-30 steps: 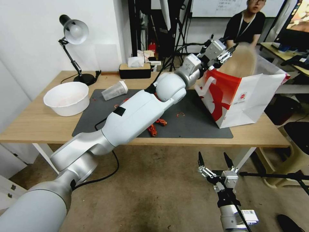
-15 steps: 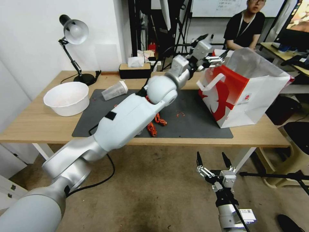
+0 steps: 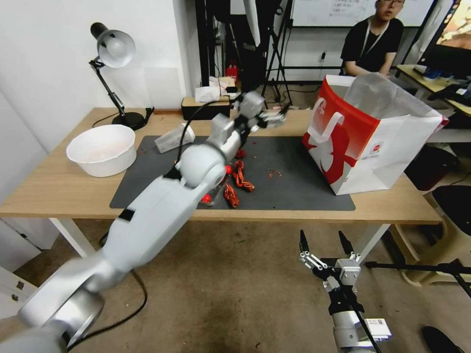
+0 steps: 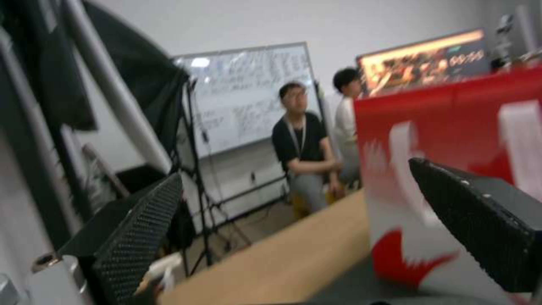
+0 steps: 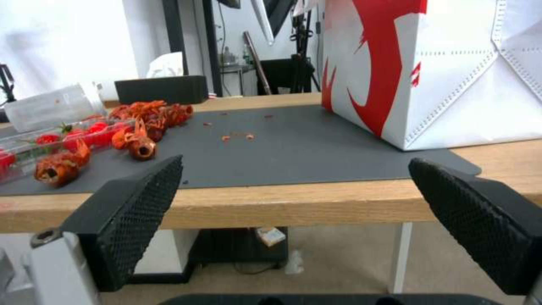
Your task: Pick up the trash from the table and place it into the takeout bag.
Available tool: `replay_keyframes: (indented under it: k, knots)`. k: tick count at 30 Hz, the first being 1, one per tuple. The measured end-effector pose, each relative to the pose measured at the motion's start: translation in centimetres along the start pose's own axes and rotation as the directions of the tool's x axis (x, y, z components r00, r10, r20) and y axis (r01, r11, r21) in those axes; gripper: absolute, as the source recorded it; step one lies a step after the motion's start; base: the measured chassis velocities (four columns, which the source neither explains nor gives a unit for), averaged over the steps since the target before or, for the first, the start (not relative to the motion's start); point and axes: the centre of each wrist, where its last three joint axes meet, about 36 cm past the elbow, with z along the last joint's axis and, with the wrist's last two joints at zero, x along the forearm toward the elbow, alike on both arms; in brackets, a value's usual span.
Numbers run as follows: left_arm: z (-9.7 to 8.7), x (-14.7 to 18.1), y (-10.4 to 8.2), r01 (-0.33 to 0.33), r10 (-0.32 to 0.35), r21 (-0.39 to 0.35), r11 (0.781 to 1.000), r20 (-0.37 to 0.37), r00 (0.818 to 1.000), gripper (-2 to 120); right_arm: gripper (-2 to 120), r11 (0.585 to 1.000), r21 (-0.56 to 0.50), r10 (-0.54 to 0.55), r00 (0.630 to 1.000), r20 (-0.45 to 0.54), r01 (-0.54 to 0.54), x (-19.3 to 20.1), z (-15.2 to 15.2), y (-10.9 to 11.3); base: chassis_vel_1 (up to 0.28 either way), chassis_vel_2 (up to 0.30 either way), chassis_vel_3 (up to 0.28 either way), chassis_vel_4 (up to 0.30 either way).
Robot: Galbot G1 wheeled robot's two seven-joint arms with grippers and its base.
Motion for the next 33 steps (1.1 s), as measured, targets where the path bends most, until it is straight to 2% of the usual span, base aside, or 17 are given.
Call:
replay_keyframes:
  k: [1, 7, 12, 13, 15, 16, 17, 18, 20, 21, 22, 24, 25, 27, 29, 30, 33]
  knots:
    - [0.0, 0.0, 0.0, 0.000, 0.000, 0.000, 1.000, 0.000, 1.000, 100, 100, 1.000, 0.000, 0.000, 1.000, 0.000, 0.000, 0.0, 0.0, 0.0, 0.000, 0.000, 0.000, 0.000]
    - [2.0, 5.0, 1.3, 0.070, -0.069, 0.024, 0.997, -0.036, 0.997, 100, 100, 1.000, 0.001, -0.005, 1.000, -0.003, 0.005, 0.1, 0.1, 0.3, 0.000, 0.000, 0.000, 0.000]
    - [2.2, 6.9, 2.0, 0.114, -0.113, 0.020, 0.993, -0.044, 0.993, 100, 100, 1.000, 0.001, -0.009, 1.000, -0.004, 0.009, 0.1, 0.2, 0.5, 0.000, 0.000, 0.000, 0.000]
    - [2.2, 7.6, 2.1, 0.144, -0.143, 0.007, 0.990, -0.048, 0.989, 100, 100, 1.000, 0.002, -0.010, 1.000, -0.004, 0.010, 0.1, 0.2, 0.5, 0.000, 0.000, 0.000, 0.000]
    - [2.3, 9.2, 1.9, 0.240, -0.240, -0.010, 0.971, -0.102, 0.965, 100, 100, 1.000, 0.004, -0.011, 1.000, -0.007, 0.011, 0.1, 0.2, 0.6, 0.000, 0.000, 0.000, 0.000]
    - [2.3, 9.2, 1.9, 0.240, -0.240, -0.010, 0.971, -0.102, 0.965, 100, 100, 1.000, 0.004, -0.011, 1.000, -0.007, 0.011, 0.1, 0.2, 0.6, 0.000, 0.000, 0.000, 0.000]
    - [2.4, 9.6, 1.7, 0.275, -0.274, -0.013, 0.961, -0.127, 0.953, 100, 100, 1.000, 0.004, -0.011, 1.000, -0.008, 0.011, 0.1, 0.2, 0.6, 0.000, 0.000, 0.000, 0.000]
    - [2.5, 10.7, 1.5, 0.348, -0.347, -0.026, 0.937, -0.181, 0.920, 100, 100, 1.000, 0.005, -0.011, 1.000, -0.008, 0.011, 0.1, 0.2, 0.6, 0.000, 0.000, 0.000, 0.000]
    - [2.9, 11.7, 1.2, 0.405, -0.403, -0.039, 0.913, -0.234, 0.885, 100, 100, 1.000, 0.006, -0.012, 1.000, -0.009, 0.012, 0.2, 0.2, 0.6, 0.000, 0.000, 0.000, 0.000]
    - [2.9, 11.7, 1.2, 0.405, -0.403, -0.039, 0.913, -0.234, 0.885, 100, 100, 1.000, 0.006, -0.012, 1.000, -0.009, 0.012, 0.2, 0.2, 0.6, 0.000, 0.000, 0.000, 0.000]
    - [3.2, 12.6, 1.0, 0.445, -0.439, -0.046, 0.895, -0.273, 0.856, 100, 100, 1.000, 0.006, -0.012, 1.000, -0.009, 0.012, 0.2, 0.2, 0.6, 0.000, 0.000, 0.000, 0.000]
    - [3.5, 13.5, 0.9, 0.470, -0.463, -0.055, 0.881, -0.301, 0.833, 100, 100, 1.000, 0.008, -0.013, 1.000, -0.009, 0.013, 0.2, 0.2, 0.6, 0.000, 0.000, 0.000, 0.000]
    - [3.5, 13.5, 0.9, 0.470, -0.463, -0.055, 0.881, -0.301, 0.833, 100, 100, 1.000, 0.008, -0.013, 1.000, -0.009, 0.013, 0.2, 0.2, 0.6, 0.000, 0.000, 0.000, 0.000]
    - [3.9, 14.4, 0.8, 0.490, -0.483, -0.067, 0.869, -0.321, 0.814, 100, 100, 1.000, 0.009, -0.013, 1.000, -0.011, 0.013, 0.3, 0.2, 0.6, 0.000, 0.000, 0.000, 0.000]
    - [3.9, 14.6, 0.8, 0.496, -0.489, -0.070, 0.866, -0.327, 0.808, 100, 100, 1.000, 0.009, -0.013, 1.000, -0.011, 0.013, 0.3, 0.2, 0.6, 0.000, 0.000, 0.000, 0.000]
    - [4.0, 14.9, 0.8, 0.506, -0.500, -0.074, 0.859, -0.334, 0.799, 100, 100, 1.000, 0.008, -0.014, 1.000, -0.011, 0.014, 0.3, 0.2, 0.7, 0.000, 0.000, 0.000, 0.000]
    - [3.9, 15.2, 0.9, 0.514, -0.507, -0.077, 0.854, -0.341, 0.792, 100, 100, 1.000, 0.008, -0.015, 1.000, -0.011, 0.015, 0.3, 0.2, 0.7, 0.000, 0.000, 0.000, 0.000]
